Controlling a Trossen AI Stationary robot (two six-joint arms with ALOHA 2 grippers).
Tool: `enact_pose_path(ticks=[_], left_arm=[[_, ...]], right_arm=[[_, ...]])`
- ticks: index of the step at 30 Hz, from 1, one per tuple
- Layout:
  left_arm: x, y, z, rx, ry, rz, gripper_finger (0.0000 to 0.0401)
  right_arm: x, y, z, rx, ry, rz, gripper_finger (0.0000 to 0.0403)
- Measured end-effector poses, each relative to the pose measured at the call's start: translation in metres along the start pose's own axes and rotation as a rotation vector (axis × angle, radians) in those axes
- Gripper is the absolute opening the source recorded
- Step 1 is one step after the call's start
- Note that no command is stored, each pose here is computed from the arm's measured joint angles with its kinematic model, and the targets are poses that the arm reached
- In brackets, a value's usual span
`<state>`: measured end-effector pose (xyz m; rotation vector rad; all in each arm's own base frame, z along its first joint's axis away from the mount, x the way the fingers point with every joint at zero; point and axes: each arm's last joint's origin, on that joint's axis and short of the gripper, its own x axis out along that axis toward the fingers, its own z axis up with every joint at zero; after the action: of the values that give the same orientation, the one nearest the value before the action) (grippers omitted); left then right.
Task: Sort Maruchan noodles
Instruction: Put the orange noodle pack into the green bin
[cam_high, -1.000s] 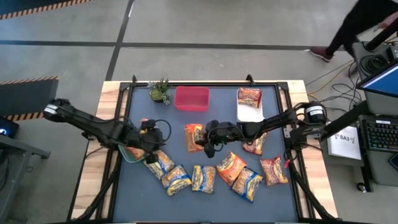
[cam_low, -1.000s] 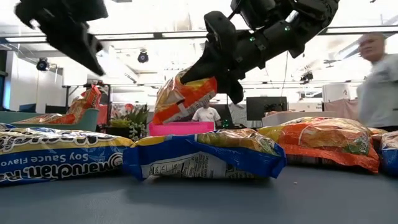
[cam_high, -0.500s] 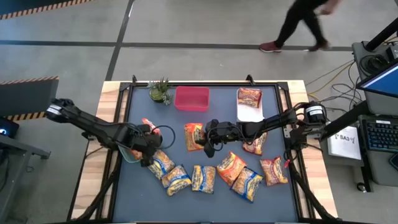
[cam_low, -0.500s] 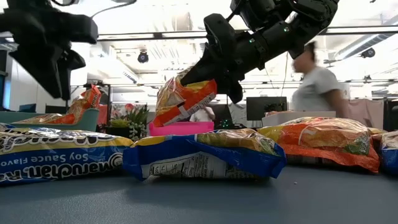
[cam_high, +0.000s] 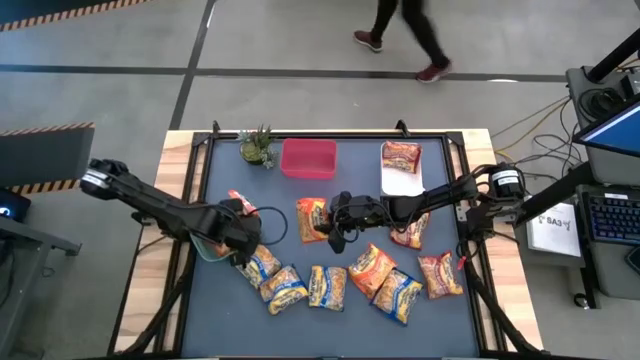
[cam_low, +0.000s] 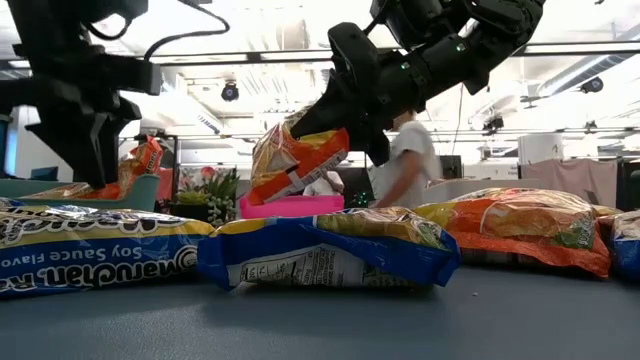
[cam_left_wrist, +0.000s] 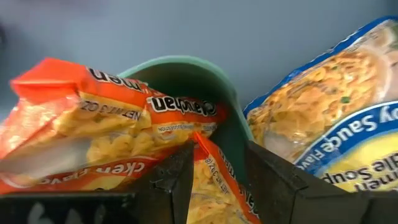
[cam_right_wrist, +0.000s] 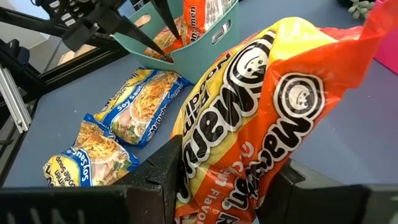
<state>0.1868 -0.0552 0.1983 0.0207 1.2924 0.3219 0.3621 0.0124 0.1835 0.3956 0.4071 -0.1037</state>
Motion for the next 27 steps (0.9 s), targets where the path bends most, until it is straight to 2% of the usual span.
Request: enact_pose_path(ticks=[8, 13, 18, 23, 27], left_arm=[[0.012, -0.004, 0.000, -0.004, 0.040, 0.045, 0.0106], [0.020, -0.007, 0.000, 0.009, 0.076, 0.066, 0.0067], [0.024, -0.008, 0.001, 0.019, 0.087, 0.099, 0.0008], [0.021, -0.008, -0.001, 0.010, 0.060, 0.127, 0.0001], [0.006, -0.005, -0.006, -0.041, 0.002, 0.164, 0.0000]], right_arm=[[0.000, 0.000, 0.000, -0.003, 0.001, 0.000, 0.0136], [0.000, 0.000, 0.000, -0.003, 0.001, 0.000, 0.0136], [0.000, 0.000, 0.000, -0.003, 0.001, 0.000, 0.0136], [0.000, 0.000, 0.000, -0.015, 0.001, 0.000, 0.0136], [0.000, 0.000, 0.001, -0.016, -0.009, 0.005, 0.0136]])
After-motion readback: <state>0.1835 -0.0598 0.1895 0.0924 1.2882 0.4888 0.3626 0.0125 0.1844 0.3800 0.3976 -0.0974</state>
